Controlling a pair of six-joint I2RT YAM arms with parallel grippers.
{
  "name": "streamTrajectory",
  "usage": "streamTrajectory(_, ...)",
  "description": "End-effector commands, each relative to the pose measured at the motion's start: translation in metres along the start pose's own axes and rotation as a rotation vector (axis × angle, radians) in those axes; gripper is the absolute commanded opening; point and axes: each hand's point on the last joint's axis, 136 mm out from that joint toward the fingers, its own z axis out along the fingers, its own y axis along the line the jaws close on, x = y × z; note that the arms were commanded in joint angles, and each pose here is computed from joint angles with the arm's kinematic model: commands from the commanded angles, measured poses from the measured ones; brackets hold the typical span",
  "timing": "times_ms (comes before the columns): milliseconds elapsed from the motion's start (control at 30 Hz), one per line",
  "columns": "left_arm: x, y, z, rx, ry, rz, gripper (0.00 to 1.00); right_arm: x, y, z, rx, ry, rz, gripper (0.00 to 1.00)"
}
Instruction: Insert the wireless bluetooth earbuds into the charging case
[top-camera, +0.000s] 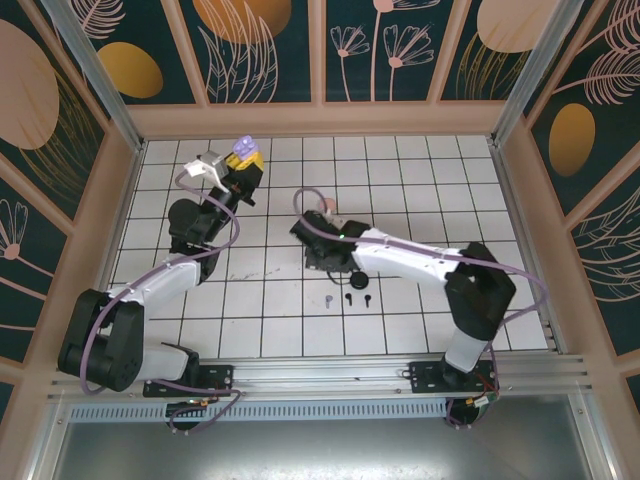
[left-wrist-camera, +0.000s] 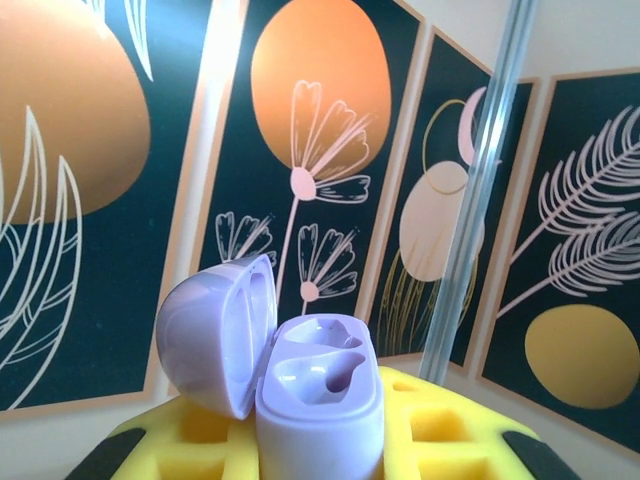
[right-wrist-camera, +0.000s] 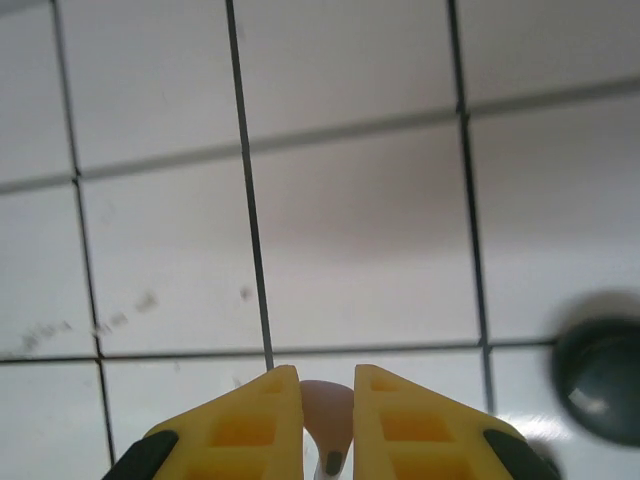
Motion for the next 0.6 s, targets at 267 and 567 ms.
streamTrajectory(267,0.017,-0.044,-0.008,0.252,-0.029,0.131,0.0,-0.141,0.018,-0.099,-0.214,-0.332,-0.096,0.14)
streamTrajectory(567,0.051,-0.06,-0.008,0.317,0.045,0.257,0.0,-0.179,0.056,-0.154,-0.357,-0.492,-0.272,0.14)
